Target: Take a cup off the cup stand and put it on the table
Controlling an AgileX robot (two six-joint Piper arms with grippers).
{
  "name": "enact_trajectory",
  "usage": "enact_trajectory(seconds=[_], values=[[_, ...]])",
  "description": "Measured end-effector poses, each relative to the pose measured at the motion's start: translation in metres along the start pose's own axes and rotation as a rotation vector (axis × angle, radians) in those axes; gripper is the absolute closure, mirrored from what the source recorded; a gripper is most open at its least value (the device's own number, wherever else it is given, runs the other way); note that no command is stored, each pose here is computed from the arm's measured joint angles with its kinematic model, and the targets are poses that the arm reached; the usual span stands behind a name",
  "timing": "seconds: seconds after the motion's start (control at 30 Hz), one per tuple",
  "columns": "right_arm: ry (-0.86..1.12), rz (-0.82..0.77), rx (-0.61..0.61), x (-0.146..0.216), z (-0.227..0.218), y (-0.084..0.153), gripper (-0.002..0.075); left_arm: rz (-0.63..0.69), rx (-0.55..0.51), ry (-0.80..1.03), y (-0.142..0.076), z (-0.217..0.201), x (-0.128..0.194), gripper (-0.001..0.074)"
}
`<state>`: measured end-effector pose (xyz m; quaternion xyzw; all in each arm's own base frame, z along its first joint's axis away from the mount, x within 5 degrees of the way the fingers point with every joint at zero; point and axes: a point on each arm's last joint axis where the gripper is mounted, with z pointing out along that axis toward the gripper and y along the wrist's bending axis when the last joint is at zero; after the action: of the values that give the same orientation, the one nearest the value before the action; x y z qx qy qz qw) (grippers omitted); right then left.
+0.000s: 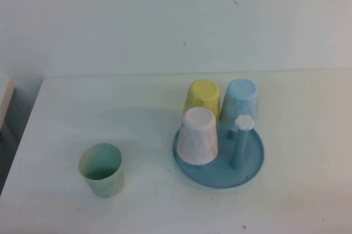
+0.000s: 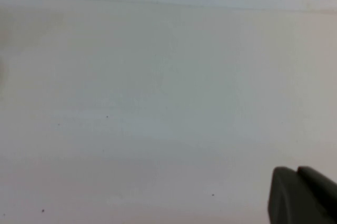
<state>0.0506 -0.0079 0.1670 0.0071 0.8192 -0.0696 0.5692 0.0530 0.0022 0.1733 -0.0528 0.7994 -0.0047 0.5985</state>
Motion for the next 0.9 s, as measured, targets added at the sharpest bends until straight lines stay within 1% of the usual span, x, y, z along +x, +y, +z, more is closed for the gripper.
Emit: enact_trajectory(seconds=[0.77, 0.83, 0.9], values=[[0.0, 0.0, 0.0, 0.0, 0.0, 0.0, 0.0729, -0.003, 0.001, 0.0, -0.0001, 0.0, 0.0, 0.0738], [0.0, 0.0, 0.0, 0.0, 0.0, 0.0, 0.0729, -0.034, 0.013, 0.0, -0.0012, 0.0, 0.0, 0.0738], [0.0, 0.0, 0.0, 0.0, 0.0, 0.0, 0.0729, -0.116, 0.044, 0.0, -0.004, -0.0001, -0.0002, 0.0738]])
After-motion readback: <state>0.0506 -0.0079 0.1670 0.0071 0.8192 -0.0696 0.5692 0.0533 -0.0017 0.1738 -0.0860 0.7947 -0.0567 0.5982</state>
